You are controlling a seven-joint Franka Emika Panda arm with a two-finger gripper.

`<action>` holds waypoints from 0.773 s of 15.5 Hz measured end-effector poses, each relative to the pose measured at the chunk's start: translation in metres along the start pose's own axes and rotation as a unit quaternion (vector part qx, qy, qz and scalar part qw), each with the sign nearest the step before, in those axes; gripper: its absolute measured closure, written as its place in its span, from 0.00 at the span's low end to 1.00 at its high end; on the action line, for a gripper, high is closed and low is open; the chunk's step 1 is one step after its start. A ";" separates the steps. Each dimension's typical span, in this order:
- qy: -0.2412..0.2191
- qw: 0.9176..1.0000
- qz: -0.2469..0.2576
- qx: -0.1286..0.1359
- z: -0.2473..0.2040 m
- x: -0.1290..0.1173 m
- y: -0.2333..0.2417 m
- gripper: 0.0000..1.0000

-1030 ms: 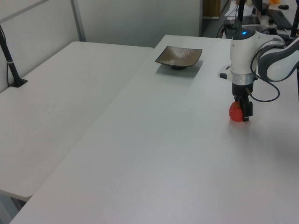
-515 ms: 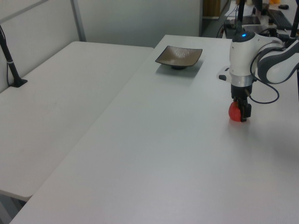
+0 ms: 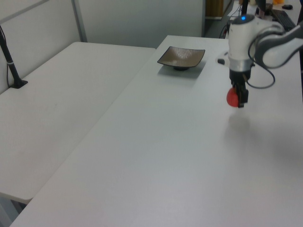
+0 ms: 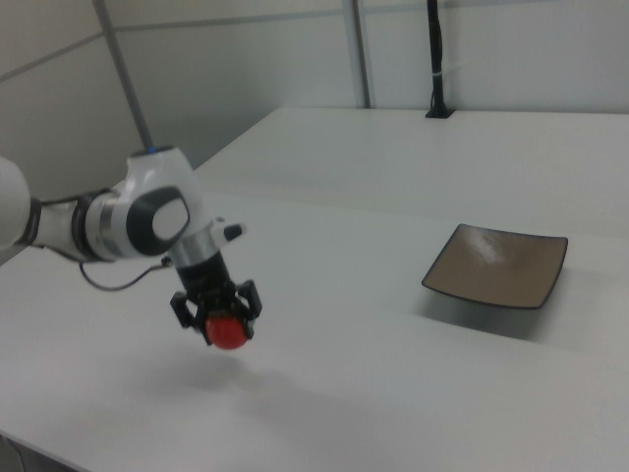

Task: Apples placed on a ceramic plate
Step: 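Carry the held apple over to the brown square plate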

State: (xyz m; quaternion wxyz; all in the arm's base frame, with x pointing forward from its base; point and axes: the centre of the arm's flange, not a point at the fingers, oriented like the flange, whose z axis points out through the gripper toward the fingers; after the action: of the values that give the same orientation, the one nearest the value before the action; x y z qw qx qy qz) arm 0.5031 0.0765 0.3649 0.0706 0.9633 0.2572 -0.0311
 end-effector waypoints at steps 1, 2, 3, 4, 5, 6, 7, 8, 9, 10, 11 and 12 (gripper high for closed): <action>-0.001 1.000 0.009 -0.002 -0.020 0.004 0.011 0.25; 0.000 1.000 0.020 -0.002 -0.041 0.007 0.023 0.25; 0.003 1.000 0.031 -0.001 -0.063 0.010 0.034 0.25; 0.007 0.999 0.043 0.000 -0.085 0.011 0.046 0.25; 0.013 0.998 0.057 0.002 -0.106 0.010 0.058 0.25; 0.018 0.997 0.071 0.004 -0.126 0.008 0.072 0.25; 0.022 0.996 0.083 0.005 -0.143 0.005 0.084 0.25; 0.022 0.995 0.092 0.007 -0.158 0.004 0.095 0.25; 0.018 0.995 0.100 0.009 -0.169 0.005 0.104 0.25; 0.013 0.994 0.106 0.011 -0.174 0.008 0.112 0.25; 0.009 0.994 0.110 0.014 -0.175 0.013 0.119 0.25; 0.007 0.993 0.114 0.019 -0.172 0.021 0.125 0.25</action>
State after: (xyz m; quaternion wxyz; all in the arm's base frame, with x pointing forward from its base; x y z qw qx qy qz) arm 0.5878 0.0054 0.5479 0.0535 0.9877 0.1454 -0.0211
